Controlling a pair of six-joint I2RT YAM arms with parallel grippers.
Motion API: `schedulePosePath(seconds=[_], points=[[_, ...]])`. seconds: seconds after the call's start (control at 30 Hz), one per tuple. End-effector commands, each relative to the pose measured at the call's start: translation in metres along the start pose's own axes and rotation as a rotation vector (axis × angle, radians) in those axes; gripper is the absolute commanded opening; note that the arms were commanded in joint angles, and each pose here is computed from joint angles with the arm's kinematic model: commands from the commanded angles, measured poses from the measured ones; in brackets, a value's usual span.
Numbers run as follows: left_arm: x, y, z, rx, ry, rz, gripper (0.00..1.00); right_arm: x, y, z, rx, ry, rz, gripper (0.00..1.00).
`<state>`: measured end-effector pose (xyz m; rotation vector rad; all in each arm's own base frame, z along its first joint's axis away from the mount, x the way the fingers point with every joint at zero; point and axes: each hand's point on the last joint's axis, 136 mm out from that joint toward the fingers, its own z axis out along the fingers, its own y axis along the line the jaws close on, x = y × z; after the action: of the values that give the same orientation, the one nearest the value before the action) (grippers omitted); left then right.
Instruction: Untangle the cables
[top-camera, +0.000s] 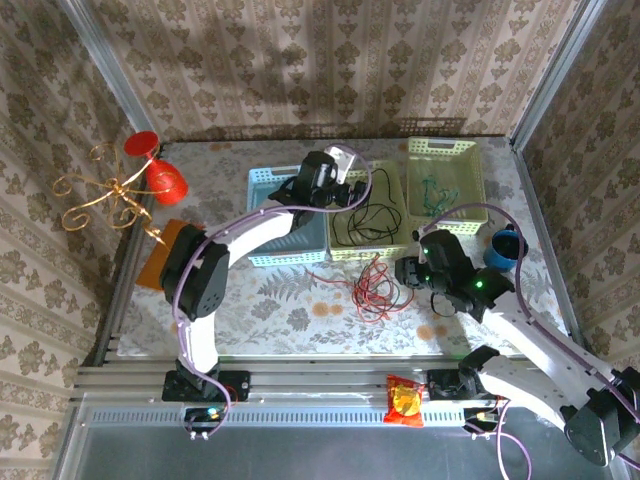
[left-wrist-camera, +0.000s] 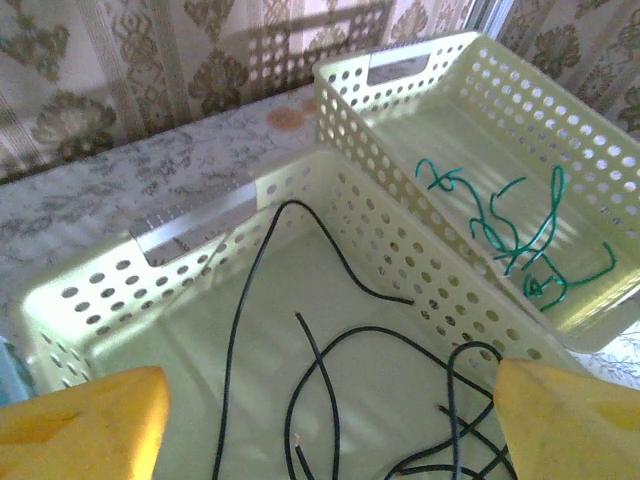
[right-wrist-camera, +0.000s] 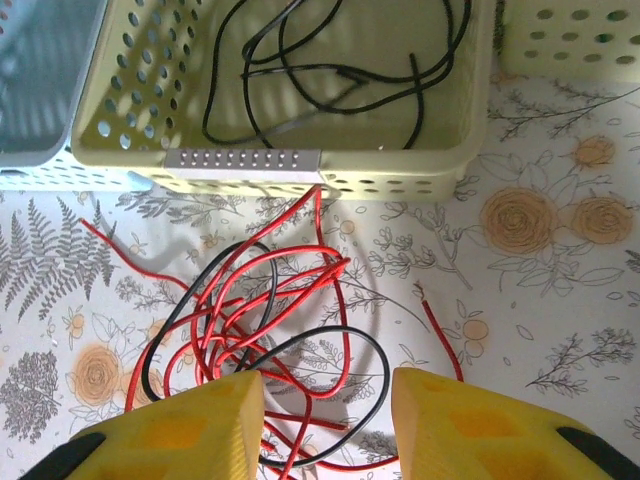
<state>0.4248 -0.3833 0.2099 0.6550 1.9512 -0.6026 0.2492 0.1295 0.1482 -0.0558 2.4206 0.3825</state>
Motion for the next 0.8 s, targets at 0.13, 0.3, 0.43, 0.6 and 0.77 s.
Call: schedulePosePath(seconds=[0.13, 0.3, 0.43, 0.6, 0.77], points=[[0.019, -0.043, -0.070, 0.134, 0.064, 0.089, 0.86, 0.024, 0.006, 0.017, -0.033, 0.139, -0.028, 0.41], [0.109, -0.092, -0.089, 0.306, 0.285, 0.154, 0.86, 0.042, 0.011, 0.039, -0.044, 0.267, -0.042, 0.42], [0.144, -0.104, -0.099, 0.342, 0.351, 0.110, 0.85, 0.065, -0.001, 0.057, 0.032, 0.391, -0.017, 0.42], [0.167, -0.106, -0.095, 0.298, 0.387, 0.130, 0.83, 0.076, -0.014, 0.068, 0.112, 0.447, 0.005, 0.41], [0.184, -0.115, -0.093, 0.338, 0.405, 0.162, 0.83, 0.082, -0.025, 0.068, 0.164, 0.449, 0.019, 0.39]])
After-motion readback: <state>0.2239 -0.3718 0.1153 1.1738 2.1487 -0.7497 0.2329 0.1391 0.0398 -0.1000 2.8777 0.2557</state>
